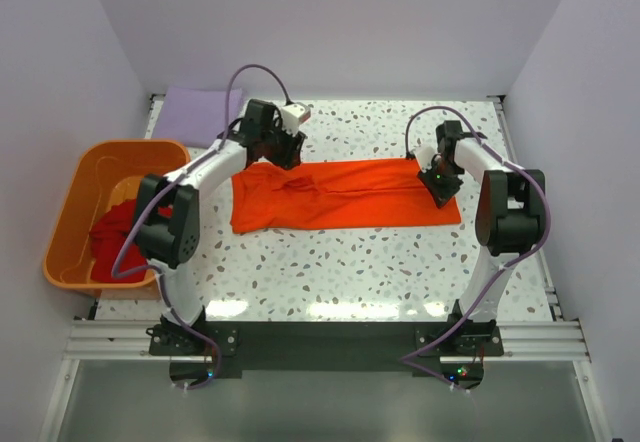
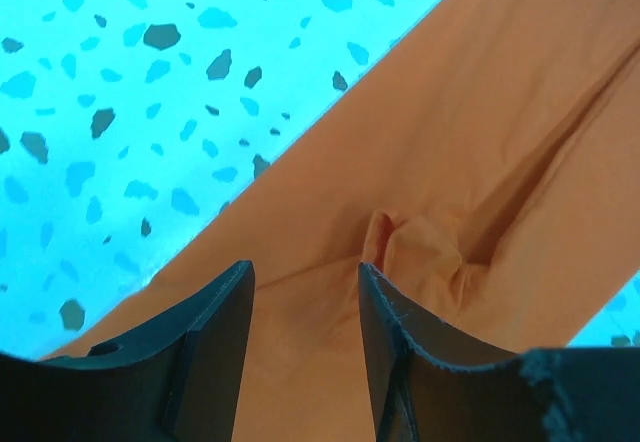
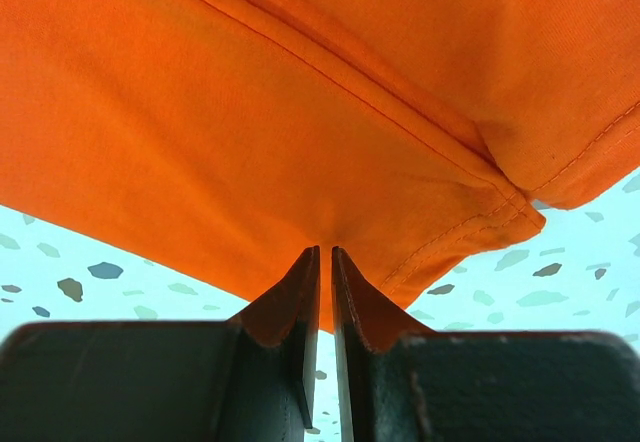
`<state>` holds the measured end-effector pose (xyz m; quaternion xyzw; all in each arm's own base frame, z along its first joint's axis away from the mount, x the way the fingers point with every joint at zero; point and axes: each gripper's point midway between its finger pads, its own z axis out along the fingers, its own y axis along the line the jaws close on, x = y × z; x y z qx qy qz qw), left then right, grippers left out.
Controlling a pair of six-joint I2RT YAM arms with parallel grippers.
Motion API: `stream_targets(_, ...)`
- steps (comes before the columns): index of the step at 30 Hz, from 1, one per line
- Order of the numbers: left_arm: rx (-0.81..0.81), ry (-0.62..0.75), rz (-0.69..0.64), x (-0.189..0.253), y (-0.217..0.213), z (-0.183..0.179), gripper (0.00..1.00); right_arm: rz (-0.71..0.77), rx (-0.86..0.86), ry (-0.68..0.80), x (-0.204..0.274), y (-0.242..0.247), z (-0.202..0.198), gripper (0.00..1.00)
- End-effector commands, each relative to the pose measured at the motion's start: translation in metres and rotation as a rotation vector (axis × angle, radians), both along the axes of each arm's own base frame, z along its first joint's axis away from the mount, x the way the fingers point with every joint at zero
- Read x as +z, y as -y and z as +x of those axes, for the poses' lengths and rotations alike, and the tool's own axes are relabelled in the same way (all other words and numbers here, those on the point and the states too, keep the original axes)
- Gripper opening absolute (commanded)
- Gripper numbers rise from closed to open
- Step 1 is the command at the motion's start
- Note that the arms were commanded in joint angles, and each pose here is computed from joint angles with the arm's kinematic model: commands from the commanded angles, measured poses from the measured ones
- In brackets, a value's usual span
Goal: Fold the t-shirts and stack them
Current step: Fold the tshirt
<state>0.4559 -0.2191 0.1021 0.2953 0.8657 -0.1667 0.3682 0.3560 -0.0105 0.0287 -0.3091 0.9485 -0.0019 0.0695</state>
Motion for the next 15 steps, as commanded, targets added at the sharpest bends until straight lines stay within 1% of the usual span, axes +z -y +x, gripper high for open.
stream_targets(1,-0.022,-0.014,0.01,0.019,-0.016,-0.03,0.49,0.009,-0.01,0.051,0.018,-0.001,0.011,0.13)
stream_targets(5,-0.029,-0.139,0.038,-0.017,-0.026,-0.065,0.44,0.019,-0.014,0.053,0.02,-0.003,0.011,0.13)
stream_targets(8,-0.033,-0.172,0.041,-0.03,-0.024,-0.072,0.42,0.019,-0.014,0.046,0.018,-0.003,0.009,0.12)
stream_targets(11,-0.024,-0.178,0.038,-0.038,-0.02,-0.067,0.42,0.017,-0.015,0.046,0.017,-0.002,0.009,0.12)
stream_targets(15,-0.006,-0.173,0.021,-0.046,-0.01,-0.045,0.42,0.015,-0.015,0.04,0.015,-0.002,0.009,0.12)
